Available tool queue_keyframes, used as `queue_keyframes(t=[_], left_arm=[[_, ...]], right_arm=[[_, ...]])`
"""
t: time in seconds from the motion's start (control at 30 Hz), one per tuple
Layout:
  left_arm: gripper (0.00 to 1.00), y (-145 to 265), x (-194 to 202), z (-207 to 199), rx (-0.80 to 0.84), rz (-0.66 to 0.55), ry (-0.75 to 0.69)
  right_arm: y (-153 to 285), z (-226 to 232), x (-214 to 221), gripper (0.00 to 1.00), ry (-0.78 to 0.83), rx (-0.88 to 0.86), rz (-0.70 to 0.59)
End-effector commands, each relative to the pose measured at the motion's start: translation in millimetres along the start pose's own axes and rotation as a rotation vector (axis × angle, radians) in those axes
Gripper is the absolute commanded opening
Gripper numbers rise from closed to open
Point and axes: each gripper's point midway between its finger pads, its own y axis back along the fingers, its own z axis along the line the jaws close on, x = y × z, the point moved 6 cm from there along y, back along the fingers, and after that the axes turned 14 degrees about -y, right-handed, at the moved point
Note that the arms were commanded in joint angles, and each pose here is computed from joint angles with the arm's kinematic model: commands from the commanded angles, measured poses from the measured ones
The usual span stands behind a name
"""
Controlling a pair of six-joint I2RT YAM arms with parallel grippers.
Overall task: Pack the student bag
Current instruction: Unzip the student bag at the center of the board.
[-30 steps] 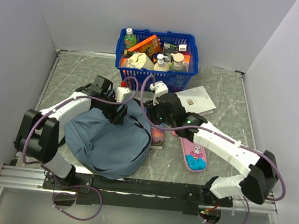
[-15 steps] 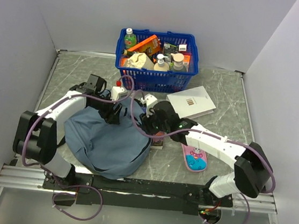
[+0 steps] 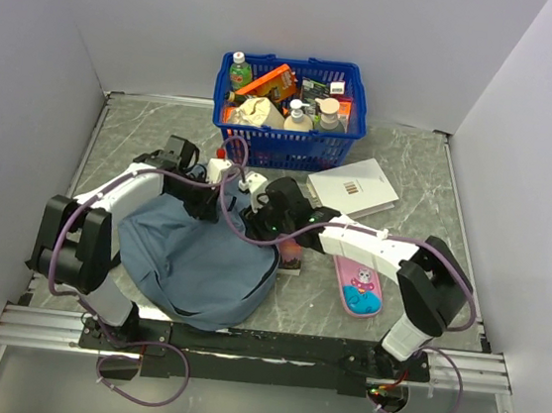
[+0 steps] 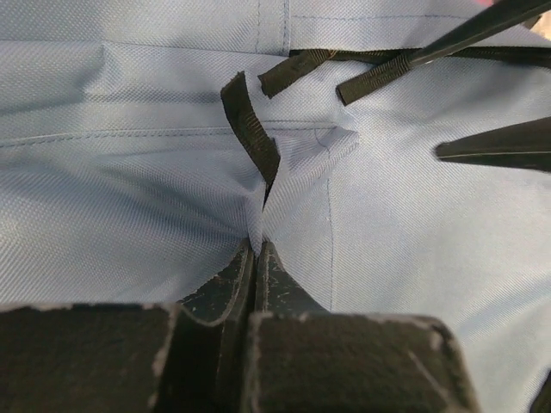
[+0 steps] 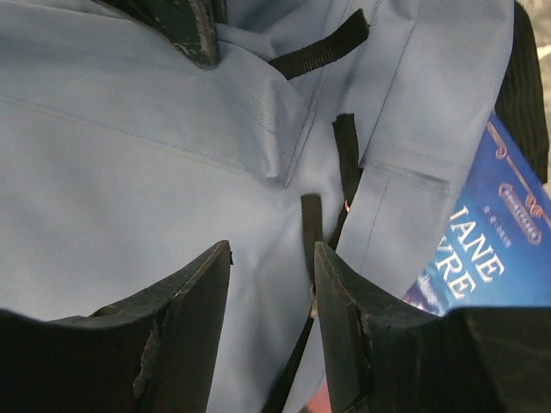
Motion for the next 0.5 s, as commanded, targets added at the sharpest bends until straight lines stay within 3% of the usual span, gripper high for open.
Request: queue_keyframes(t=[0.0, 0.47], left_arm=[[0.01, 28, -38, -4, -0.01, -0.092, -0.084], [0.01, 47, -37, -27, 0.041, -0.094, -0.112]], right_arm=[[-10, 1, -15, 0.52, 0.051, -0.023, -0.015], [-22, -4, -16, 0.48, 0.059, -0.004, -0.04]])
